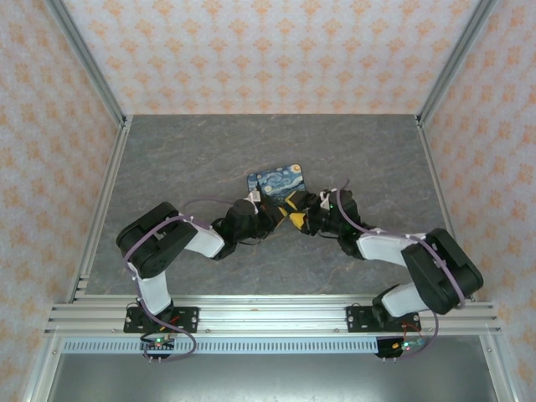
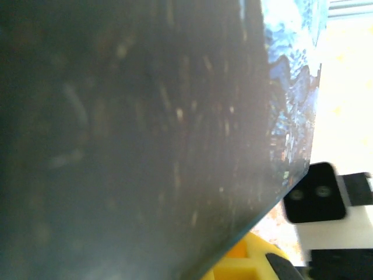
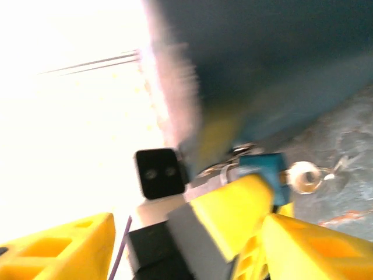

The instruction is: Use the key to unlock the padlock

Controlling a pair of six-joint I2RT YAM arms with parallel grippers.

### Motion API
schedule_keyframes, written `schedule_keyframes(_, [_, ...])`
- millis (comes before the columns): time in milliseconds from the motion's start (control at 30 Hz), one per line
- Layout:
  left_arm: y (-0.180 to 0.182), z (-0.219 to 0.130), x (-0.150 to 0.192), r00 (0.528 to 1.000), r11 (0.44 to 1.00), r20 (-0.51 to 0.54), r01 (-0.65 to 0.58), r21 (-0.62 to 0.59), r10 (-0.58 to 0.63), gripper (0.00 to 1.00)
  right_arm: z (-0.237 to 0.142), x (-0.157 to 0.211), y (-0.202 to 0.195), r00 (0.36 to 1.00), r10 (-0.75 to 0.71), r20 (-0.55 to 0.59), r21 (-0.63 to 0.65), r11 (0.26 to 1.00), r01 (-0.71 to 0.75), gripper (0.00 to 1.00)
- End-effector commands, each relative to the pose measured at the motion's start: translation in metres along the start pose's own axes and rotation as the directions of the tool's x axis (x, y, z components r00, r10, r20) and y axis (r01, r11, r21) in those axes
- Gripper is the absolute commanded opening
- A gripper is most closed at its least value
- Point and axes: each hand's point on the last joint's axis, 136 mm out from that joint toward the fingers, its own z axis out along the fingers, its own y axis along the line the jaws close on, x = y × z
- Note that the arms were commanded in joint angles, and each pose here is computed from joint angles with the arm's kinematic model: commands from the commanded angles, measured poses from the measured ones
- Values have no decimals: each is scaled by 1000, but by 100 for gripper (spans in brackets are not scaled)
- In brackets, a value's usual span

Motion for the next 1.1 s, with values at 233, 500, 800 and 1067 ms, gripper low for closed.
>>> schedule_keyframes(233, [17,-3,3,997,998,-78,-19,-62,14,0,-36,8,-31,971,-239,-29,187,953,240,74])
schedule_keyframes(500, [1,-4,11,986,997,-164,-49,-60,39,0,-56,3,-31,793,-602,-95,345,728,593,57])
schedule_keyframes(800, [-17,-7,18,969,996,-240,-75,-58,59,0,-38,10,-42,533,-806,-257,446,390,805,46])
schedule_keyframes(1067, [-21,-8,23,960,994,-272,-85,-63,65,0,-28,6,-54,421,-847,-324,467,244,850,41])
